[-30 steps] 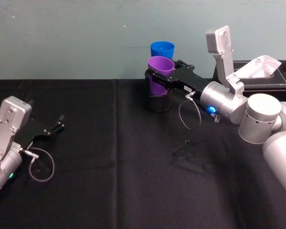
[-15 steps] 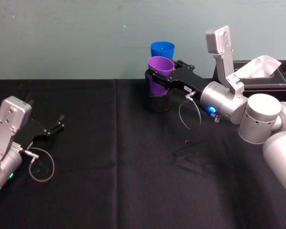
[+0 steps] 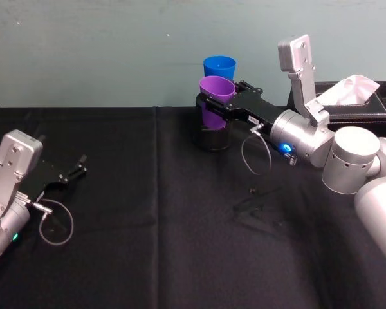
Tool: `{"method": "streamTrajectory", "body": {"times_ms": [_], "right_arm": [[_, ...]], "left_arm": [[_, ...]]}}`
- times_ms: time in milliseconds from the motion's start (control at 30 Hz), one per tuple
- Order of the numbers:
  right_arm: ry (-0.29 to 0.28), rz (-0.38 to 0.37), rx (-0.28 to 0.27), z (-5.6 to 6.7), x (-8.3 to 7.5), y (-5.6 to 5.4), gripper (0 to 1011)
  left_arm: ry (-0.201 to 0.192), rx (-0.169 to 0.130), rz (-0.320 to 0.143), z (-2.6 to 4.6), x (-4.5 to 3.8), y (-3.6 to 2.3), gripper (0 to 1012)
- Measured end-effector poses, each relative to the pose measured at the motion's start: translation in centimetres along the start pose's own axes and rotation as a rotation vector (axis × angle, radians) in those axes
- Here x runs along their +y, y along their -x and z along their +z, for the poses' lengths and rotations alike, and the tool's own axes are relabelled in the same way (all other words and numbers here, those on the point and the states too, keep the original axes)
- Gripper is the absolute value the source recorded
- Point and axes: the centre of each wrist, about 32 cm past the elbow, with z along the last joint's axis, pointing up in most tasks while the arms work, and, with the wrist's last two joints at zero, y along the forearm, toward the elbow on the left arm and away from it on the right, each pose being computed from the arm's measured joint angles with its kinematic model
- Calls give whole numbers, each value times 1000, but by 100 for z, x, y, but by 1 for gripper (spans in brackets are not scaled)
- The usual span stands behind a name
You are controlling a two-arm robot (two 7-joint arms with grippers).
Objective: Pick up one cup with a gripper and tap it against the other cup.
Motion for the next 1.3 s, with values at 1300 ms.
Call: {"method": "streamTrajectory", "body": {"times_ms": [1300], "right_arm": [[0,0,0,0,0,0,724]], "left_arm": [[0,0,0,0,0,0,1000]]}}
